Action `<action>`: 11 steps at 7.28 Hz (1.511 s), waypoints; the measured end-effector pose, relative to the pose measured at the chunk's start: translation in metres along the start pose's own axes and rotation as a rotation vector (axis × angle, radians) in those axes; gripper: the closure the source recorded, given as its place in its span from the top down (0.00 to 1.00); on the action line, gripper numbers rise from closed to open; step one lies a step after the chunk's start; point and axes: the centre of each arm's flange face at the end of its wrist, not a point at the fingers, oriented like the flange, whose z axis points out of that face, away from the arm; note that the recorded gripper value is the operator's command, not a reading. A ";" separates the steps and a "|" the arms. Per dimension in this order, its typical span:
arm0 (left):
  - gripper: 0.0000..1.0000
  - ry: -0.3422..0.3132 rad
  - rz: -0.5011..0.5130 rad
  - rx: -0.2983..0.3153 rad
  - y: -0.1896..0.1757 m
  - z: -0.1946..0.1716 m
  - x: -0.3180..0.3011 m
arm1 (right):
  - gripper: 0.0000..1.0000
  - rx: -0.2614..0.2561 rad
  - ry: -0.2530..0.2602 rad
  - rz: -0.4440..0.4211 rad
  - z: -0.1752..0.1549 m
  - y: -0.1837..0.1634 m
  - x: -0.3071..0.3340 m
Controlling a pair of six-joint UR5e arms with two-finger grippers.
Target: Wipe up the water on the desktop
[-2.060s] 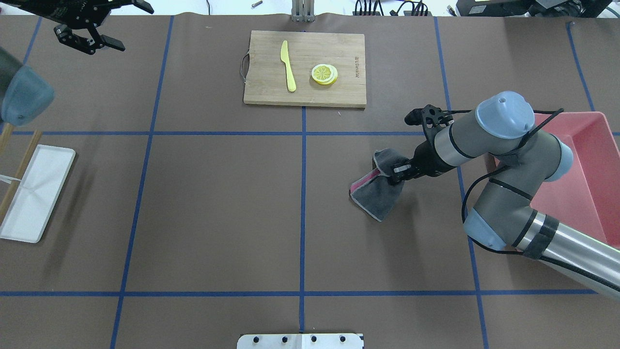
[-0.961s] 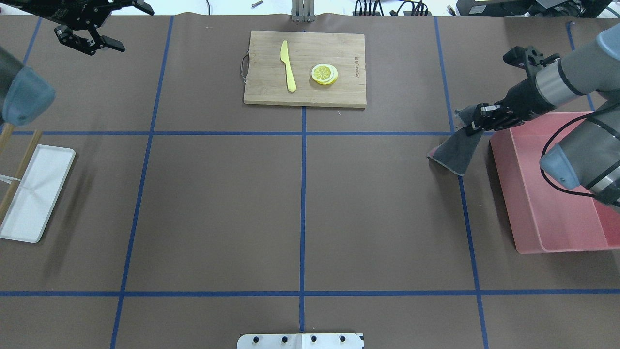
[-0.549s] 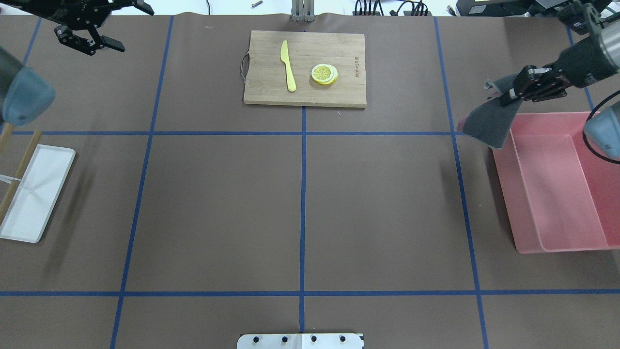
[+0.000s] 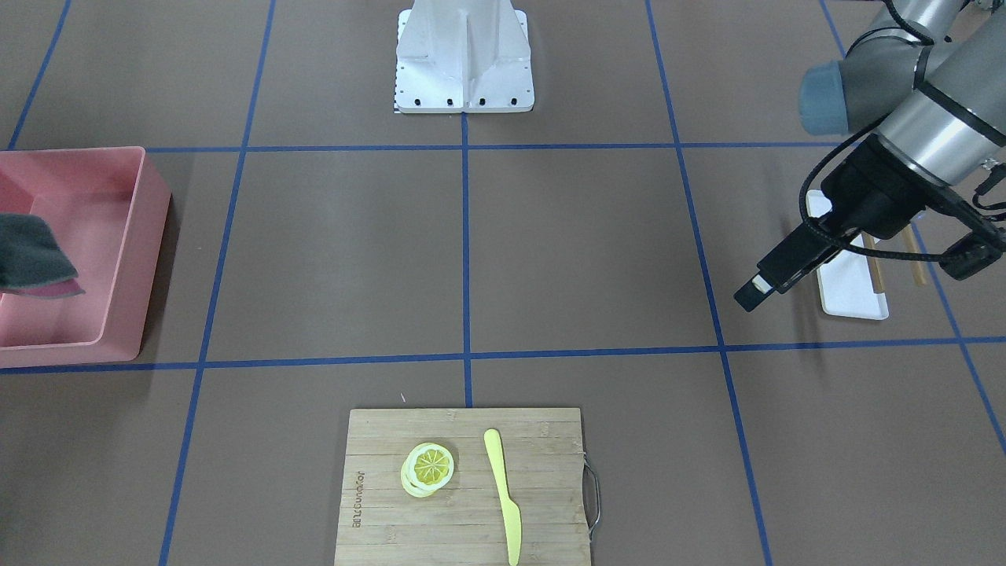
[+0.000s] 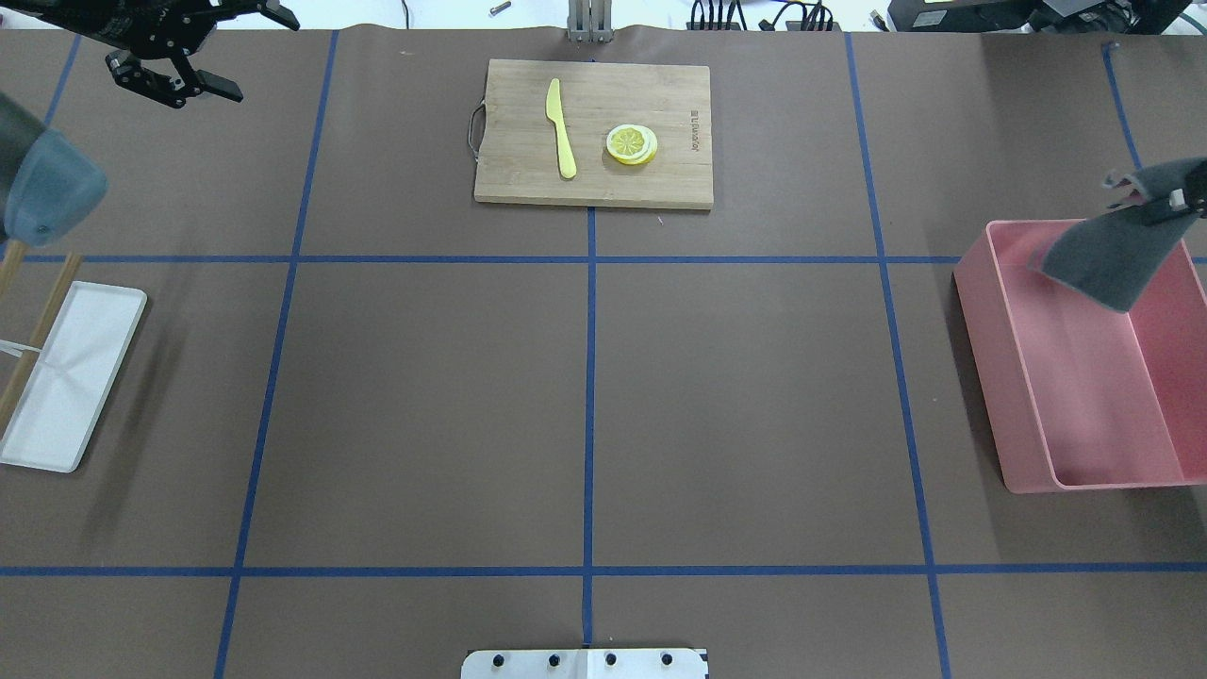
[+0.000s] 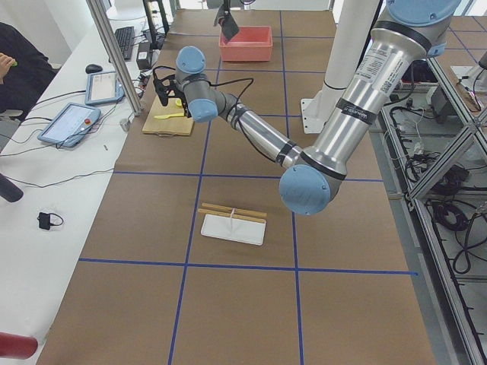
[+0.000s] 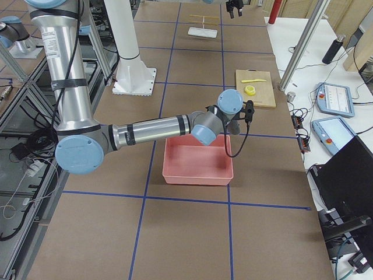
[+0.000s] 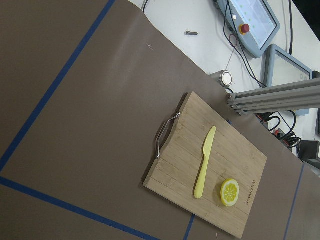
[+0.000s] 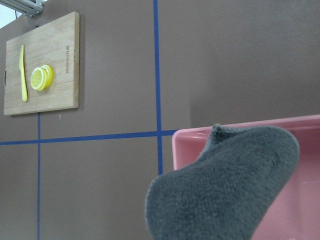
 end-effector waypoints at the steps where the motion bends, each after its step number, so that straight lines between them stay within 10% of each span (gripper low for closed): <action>1: 0.99 0.001 0.001 -0.001 0.000 0.000 0.000 | 0.54 -0.002 0.012 -0.005 -0.001 0.012 0.018; 5: 0.99 -0.007 0.040 -0.025 0.001 -0.001 -0.006 | 1.00 -0.011 0.002 -0.078 -0.003 0.041 0.007; 8: 0.99 -0.009 0.046 -0.023 -0.001 -0.002 -0.007 | 1.00 0.114 -0.015 -0.233 -0.044 0.054 0.002; 11: 0.99 -0.005 0.071 0.007 -0.017 -0.020 -0.009 | 1.00 0.253 0.164 -0.322 -0.055 0.049 0.037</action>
